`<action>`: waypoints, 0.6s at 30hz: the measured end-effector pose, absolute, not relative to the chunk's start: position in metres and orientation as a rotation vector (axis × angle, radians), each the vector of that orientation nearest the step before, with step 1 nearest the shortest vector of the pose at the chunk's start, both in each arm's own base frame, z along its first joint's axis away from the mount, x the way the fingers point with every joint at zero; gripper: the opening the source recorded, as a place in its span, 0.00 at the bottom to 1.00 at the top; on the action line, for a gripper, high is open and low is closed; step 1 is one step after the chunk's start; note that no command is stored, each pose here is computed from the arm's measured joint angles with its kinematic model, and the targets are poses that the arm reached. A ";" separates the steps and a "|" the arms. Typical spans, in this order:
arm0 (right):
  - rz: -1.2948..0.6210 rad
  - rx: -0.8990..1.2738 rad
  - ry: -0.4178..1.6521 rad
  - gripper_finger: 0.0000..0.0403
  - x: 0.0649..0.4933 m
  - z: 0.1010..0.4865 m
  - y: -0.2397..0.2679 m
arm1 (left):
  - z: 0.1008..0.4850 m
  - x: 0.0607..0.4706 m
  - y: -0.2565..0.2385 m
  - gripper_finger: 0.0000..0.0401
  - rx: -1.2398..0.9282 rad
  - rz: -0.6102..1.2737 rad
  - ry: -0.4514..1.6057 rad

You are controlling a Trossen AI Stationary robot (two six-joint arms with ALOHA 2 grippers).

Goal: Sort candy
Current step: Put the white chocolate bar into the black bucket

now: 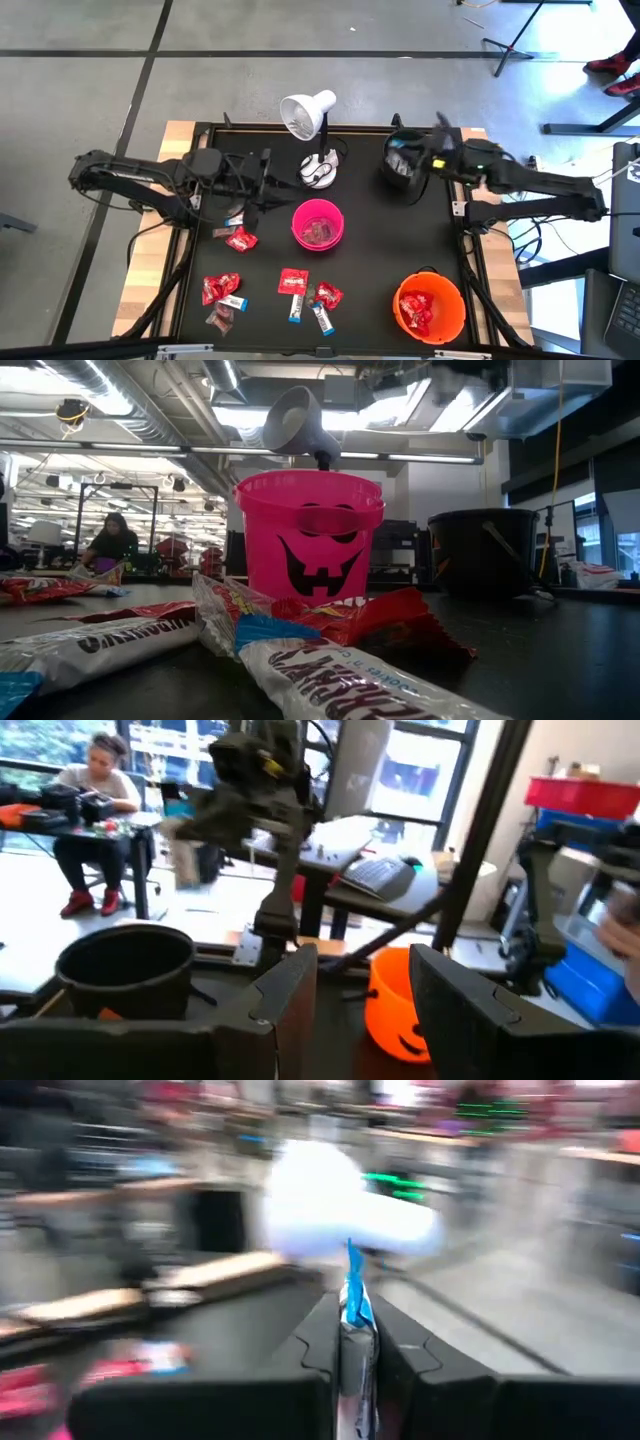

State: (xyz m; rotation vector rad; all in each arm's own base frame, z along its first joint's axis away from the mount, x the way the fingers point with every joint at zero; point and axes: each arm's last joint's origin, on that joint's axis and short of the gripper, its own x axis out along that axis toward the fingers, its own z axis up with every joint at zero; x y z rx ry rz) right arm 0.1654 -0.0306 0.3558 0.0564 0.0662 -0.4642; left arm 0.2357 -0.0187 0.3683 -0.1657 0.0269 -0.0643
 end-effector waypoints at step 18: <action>-1.002 0.055 0.228 0.11 0.122 0.339 -0.038 | 0.344 0.272 -0.028 0.38 -0.088 0.094 0.059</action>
